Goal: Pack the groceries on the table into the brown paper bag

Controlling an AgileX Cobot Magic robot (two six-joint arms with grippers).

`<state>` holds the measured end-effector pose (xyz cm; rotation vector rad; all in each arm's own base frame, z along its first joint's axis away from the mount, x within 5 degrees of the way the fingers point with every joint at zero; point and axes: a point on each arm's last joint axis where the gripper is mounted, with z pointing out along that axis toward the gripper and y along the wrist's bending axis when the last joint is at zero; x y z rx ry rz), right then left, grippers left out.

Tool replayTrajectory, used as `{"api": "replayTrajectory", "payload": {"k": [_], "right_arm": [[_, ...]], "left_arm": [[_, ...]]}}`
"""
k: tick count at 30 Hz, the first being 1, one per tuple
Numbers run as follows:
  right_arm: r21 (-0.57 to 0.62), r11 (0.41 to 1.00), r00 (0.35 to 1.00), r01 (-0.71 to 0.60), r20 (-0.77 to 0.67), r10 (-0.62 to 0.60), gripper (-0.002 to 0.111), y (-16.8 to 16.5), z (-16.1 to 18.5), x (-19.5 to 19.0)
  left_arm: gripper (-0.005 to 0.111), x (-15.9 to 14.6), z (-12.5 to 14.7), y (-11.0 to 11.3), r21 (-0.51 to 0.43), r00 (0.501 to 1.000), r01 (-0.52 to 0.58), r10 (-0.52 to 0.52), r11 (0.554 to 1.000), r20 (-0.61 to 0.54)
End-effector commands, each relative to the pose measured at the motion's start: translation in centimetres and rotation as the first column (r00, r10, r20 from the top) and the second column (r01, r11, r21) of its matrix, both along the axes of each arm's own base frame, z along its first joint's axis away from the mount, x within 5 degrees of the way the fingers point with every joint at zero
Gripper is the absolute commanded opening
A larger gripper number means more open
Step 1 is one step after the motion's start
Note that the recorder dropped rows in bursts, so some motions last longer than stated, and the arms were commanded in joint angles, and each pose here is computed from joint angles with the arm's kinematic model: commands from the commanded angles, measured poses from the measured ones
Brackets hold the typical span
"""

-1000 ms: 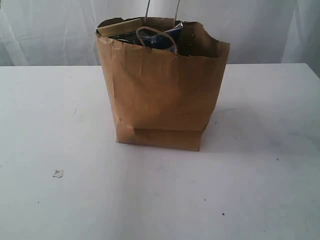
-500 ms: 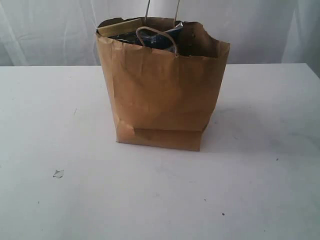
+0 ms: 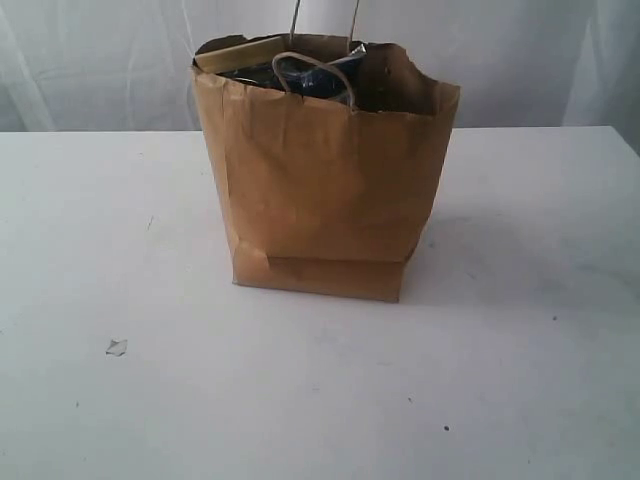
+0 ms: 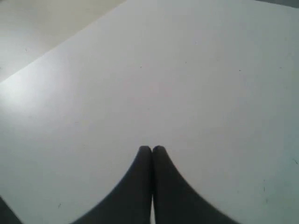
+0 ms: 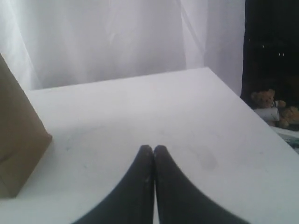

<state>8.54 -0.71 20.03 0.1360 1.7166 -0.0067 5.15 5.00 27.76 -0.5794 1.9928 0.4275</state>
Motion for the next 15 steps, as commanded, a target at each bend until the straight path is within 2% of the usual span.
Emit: {"api": "replayTrajectory", "payload": {"k": [1,7,12,15], "right_arm": [[0.014,1.0,0.992,0.013,-0.126,-0.011,0.0,0.0,-1.4,-1.1],[0.019,1.0,0.978,0.021,-0.21,-0.016,0.0,0.0,-2.2,-1.6],[0.167,0.982,0.961,0.088,-0.275,-0.039,0.0,0.0,-2.8,-1.9],[0.183,0.978,0.956,0.099,-0.29,-0.043,0.0,0.0,-3.0,-1.9]], "left_arm": [[0.0,-0.2,-0.7,-0.3,-0.075,1.0,-0.005,0.002,0.997,-0.028],[0.0,-0.2,-0.8,-0.4,-0.089,1.0,-0.001,-0.001,0.996,-0.03],[0.0,-0.2,-0.8,-0.4,-0.089,1.0,-0.001,-0.001,0.996,-0.03],[0.0,-0.2,-0.8,-0.4,-0.089,1.0,-0.001,-0.001,0.996,-0.03]]}}
